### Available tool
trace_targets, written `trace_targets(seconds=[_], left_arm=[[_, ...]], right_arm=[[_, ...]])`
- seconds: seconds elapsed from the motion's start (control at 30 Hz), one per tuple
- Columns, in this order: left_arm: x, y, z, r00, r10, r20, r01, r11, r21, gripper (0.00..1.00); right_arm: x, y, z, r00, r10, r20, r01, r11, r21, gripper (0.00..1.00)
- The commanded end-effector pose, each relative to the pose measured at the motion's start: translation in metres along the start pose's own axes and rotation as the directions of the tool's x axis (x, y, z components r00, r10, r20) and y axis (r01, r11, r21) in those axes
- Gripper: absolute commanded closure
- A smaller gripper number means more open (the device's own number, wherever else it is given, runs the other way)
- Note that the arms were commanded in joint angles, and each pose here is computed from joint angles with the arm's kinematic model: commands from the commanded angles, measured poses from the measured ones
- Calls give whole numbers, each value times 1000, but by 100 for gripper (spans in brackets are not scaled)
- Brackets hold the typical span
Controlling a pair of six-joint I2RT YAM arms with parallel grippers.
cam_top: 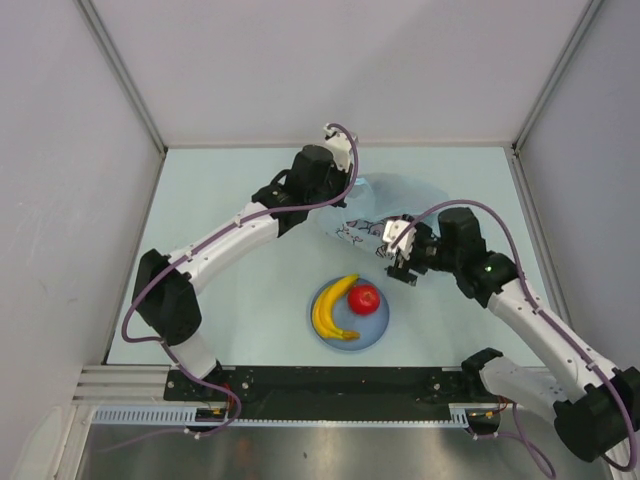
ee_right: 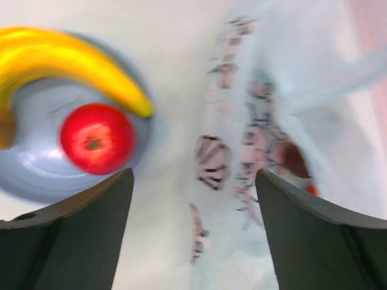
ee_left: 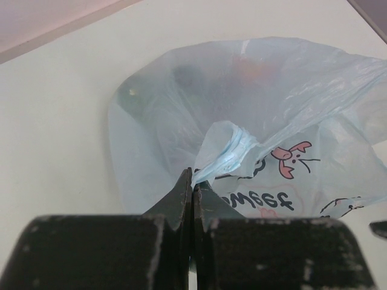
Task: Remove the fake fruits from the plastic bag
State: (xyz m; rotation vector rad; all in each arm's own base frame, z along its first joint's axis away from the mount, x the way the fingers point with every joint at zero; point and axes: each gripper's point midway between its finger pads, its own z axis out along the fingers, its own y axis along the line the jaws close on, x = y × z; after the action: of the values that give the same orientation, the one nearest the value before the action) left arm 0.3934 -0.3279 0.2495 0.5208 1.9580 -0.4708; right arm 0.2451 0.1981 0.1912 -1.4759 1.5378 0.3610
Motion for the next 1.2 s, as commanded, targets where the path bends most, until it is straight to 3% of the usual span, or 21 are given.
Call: trace_targets(seconds=[0.0,0.17,0.27,0.4,0.43,0.6,0.83,0.97,1.17], left_arm=[[-19,-5,-9,998,-19,54,18,1000,21,100],[-23,-10,-13,998,-34,58,31,998,46,100],[-31,-12,-17,997,-33,68,29,998,55,100],[-47,-12,-28,993,-41,107,35,998,52,100],[-53,-11,-32,991,-47,123,41,998,49,100],[-69,-13,-46,985,-59,160,49,997,62,100],[-64,-18,-40,988,-53,142,40,995,90,100],[-56,-27,-38,992,-48,117,31,990,141,100],[-46,-29,-32,995,-37,91,23,988,150,100]], right_arm=[[1,-60,-9,996,87,27,-91,974,208,28],[40,-104,11,971,239,-21,-220,923,316,59],[60,-120,21,958,282,-48,-247,898,364,74],[98,-134,52,923,368,-111,-296,864,406,77],[103,-143,54,914,390,-108,-307,843,442,76],[112,-192,65,851,524,-18,-420,702,576,46],[132,-210,89,794,607,23,-500,632,593,21],[142,-214,104,776,630,26,-519,614,595,14],[164,-224,129,753,658,11,-531,599,599,11]])
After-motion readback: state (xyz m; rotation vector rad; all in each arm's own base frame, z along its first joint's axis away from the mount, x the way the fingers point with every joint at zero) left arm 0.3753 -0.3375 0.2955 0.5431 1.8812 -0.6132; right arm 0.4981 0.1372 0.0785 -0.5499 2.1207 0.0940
